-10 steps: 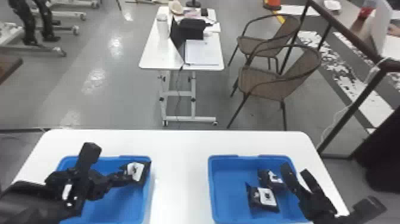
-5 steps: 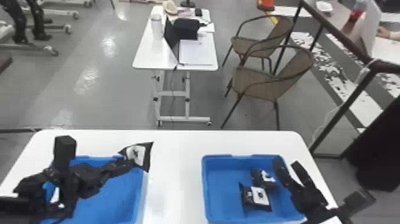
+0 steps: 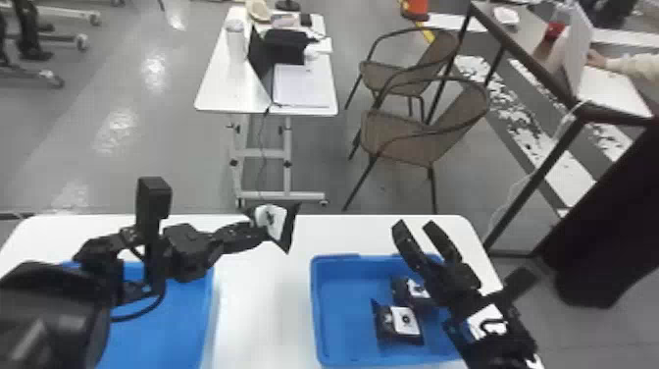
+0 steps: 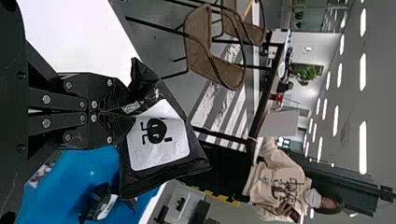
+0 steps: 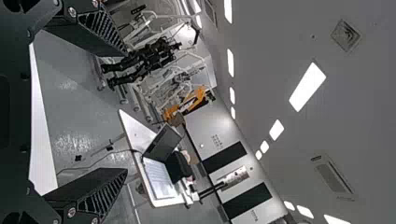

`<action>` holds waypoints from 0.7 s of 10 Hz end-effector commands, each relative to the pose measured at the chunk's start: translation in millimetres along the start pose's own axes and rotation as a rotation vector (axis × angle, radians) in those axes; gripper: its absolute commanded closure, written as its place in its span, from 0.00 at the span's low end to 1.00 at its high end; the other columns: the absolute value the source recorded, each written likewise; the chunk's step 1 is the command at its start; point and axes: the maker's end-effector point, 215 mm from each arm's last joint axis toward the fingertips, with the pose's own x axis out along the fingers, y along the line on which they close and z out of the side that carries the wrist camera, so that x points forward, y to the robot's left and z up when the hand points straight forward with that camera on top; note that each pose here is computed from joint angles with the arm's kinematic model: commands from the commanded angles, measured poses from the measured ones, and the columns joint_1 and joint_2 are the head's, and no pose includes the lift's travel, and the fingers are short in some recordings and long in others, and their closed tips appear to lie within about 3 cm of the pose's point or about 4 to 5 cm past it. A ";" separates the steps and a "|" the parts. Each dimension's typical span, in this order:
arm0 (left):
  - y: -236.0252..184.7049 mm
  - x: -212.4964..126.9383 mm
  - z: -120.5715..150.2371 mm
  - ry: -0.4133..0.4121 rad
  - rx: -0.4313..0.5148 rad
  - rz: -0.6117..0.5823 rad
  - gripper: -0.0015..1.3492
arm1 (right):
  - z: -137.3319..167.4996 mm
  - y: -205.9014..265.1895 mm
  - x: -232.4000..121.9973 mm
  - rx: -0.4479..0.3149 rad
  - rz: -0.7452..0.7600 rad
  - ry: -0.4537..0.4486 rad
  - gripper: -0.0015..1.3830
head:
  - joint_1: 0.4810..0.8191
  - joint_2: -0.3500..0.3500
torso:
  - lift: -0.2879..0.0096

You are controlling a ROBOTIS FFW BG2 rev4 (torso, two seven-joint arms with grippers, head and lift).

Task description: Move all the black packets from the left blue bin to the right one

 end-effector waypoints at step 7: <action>-40.4 86.3 27.7 -0.017 0.028 -0.148 0.90 | -24.8 126.5 64.0 0.064 0.263 0.037 0.10 | 0.63 0.30 | 0.97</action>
